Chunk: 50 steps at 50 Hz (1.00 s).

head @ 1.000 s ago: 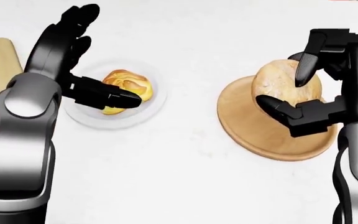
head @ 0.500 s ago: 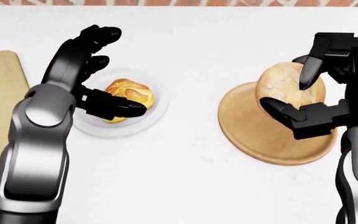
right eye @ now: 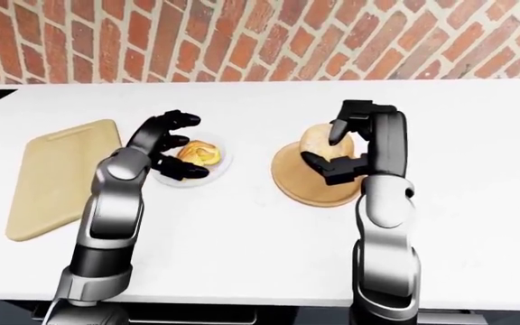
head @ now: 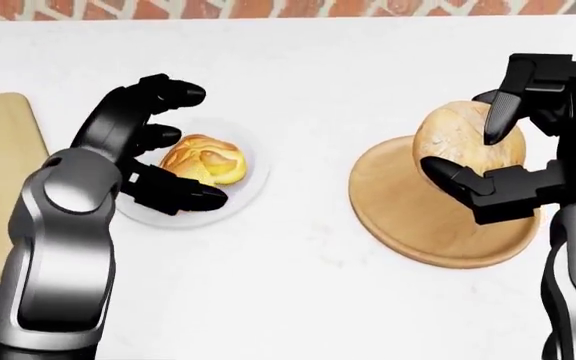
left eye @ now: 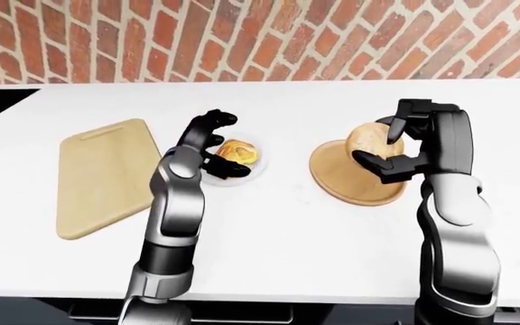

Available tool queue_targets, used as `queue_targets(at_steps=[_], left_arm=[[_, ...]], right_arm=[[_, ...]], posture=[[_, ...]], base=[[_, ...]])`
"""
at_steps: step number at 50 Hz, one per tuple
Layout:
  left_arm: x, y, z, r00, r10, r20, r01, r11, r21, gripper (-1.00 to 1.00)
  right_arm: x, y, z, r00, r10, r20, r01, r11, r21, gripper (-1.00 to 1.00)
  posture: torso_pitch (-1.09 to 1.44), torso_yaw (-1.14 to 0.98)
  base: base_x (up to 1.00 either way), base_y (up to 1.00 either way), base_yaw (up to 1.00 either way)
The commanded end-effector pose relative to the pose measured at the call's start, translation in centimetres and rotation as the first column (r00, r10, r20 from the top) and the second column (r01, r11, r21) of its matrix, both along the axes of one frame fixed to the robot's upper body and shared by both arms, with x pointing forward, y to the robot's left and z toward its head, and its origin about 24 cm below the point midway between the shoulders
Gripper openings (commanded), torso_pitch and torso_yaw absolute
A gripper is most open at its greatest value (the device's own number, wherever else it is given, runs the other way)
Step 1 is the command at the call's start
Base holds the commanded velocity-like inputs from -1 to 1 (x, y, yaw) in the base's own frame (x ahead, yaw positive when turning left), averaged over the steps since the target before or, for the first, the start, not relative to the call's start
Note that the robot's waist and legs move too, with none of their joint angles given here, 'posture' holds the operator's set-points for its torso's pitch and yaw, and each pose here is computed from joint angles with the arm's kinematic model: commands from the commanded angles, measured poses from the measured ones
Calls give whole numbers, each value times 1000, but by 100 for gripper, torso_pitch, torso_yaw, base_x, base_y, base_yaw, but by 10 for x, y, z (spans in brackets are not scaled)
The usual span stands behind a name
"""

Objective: Place all breads on the cutting board.

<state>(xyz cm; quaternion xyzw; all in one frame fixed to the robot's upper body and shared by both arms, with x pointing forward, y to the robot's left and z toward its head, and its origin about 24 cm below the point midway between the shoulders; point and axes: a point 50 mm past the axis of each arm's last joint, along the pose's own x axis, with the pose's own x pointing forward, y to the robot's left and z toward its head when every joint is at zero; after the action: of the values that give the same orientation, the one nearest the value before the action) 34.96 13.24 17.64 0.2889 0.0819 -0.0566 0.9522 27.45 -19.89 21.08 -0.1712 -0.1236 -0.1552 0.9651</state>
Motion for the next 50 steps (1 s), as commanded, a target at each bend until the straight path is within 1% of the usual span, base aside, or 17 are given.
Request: queue_targets(at_steps=[1,4,6,7,8,10,12,16,19,22,24,28,32,38,50], left_arm=[[0,1,-2,1000,7,20,-8,1000,13,41],[3,3,-5,1000,19,14,-19,999,26,40],[3,3,-6,1000,22,12,-23,999,30,36],[4,3,-6,1000,23,12,-24,999,30,29],[3,3,-6,1000,22,12,-22,999,32,16],[3,3,-6,1000,22,14,-22,999,34,7],[3,2,-6,1000,21,13,-21,999,38,-8],[2,1,-5,1000,17,20,-18,999,45,-32],[0,1,0,999,17,34,-18,999,44,-42],[-1,1,7,998,16,55,-18,1000,22,-48],[-2,2,15,997,19,71,-19,1000,4,-65],[-8,5,30,995,23,100,-21,1000,-23,-72],[-20,8,48,991,23,135,-17,999,-47,-77],[-31,12,68,983,29,179,-17,998,-67,-84],[-34,20,83,976,48,210,-29,995,-92,-93]], right_arm=[[-4,2,15,997,4,83,-2,1000,-21,-100],[-4,2,15,997,4,83,-2,1000,-21,-100],[-4,2,14,997,3,82,-2,1000,-21,-100],[-4,2,13,997,4,82,-2,1000,-21,-100],[-4,2,13,997,3,81,-2,1000,-21,-100],[-4,2,13,997,4,81,-2,1000,-21,-100],[-4,2,13,997,4,80,-2,1000,-21,-100],[-4,2,13,997,4,81,-2,1000,-21,-100],[-4,2,12,997,5,80,-3,1000,-22,-100],[-4,2,14,997,6,81,-4,1000,-22,-100],[-5,2,15,996,6,84,-4,1000,-23,-100],[-6,2,18,996,8,87,-6,1000,-24,-100],[-7,3,19,996,13,89,-10,1000,-26,-100],[-9,4,23,996,15,90,-13,999,-30,-100],[-8,7,24,995,28,94,-24,999,-40,-100]], posture=[[0,0],[0,0],[0,0],[0,0],[0,0],[0,0],[0,0],[0,0],[0,0],[0,0],[0,0],[0,0],[0,0],[0,0],[0,0]], base=[[0,0,0],[0,0,0],[0,0,0],[0,0,0],[0,0,0],[0,0,0],[0,0,0],[0,0,0],[0,0,0],[0,0,0],[0,0,0],[0,0,0],[0,0,0],[-23,0,0],[-63,0,0]])
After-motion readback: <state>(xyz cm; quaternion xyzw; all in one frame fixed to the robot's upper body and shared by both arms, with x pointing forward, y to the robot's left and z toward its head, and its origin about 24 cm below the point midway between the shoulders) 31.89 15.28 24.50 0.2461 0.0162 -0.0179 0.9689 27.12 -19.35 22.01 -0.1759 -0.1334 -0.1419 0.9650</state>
